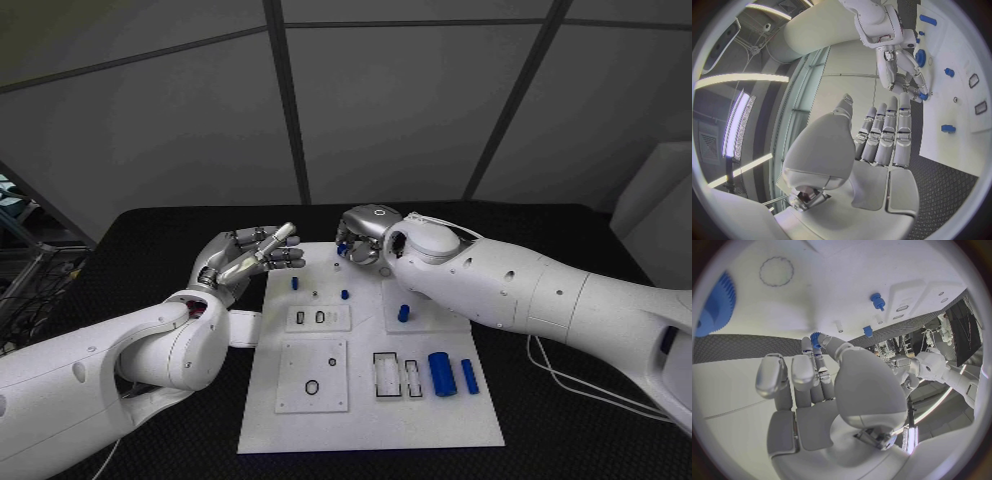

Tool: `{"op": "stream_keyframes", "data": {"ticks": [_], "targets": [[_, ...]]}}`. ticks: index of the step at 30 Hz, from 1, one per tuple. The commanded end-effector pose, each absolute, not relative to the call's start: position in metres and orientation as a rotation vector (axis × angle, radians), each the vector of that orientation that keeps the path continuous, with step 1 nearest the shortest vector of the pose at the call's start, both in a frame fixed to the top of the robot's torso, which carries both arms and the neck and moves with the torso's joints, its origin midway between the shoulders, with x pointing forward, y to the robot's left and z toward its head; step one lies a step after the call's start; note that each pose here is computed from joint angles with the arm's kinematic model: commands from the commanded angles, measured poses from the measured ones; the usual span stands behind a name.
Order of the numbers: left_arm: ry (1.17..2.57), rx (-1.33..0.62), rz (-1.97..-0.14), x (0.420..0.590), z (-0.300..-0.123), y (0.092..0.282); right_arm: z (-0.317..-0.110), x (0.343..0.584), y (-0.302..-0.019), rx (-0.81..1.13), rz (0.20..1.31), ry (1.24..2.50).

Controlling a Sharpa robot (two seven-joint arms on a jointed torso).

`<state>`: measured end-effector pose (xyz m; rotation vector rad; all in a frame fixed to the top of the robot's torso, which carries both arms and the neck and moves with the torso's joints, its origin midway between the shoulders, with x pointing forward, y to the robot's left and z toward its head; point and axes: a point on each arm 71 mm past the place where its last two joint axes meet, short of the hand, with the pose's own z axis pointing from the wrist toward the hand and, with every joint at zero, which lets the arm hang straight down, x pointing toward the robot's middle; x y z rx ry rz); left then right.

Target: Assemble the parts on the task board

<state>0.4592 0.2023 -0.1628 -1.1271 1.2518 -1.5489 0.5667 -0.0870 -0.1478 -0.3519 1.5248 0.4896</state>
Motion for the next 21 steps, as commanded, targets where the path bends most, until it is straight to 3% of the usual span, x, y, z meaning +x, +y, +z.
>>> {"op": "stream_keyframes", "data": {"ticks": [1, 13, 21], "targets": [[1.255, -1.115, -1.568, 0.459, -0.161, 0.200, -0.150, 0.568, -0.088, -0.354, 0.467, 1.551], [1.253, -1.116, -1.564, 0.459, -0.161, 0.202, -0.143, 0.562, -0.090, -0.349, 0.510, 1.482], [1.253, -1.117, -1.556, 0.460, -0.161, 0.206, -0.130, 0.545, -0.125, -0.264, 0.558, 1.409]]}}
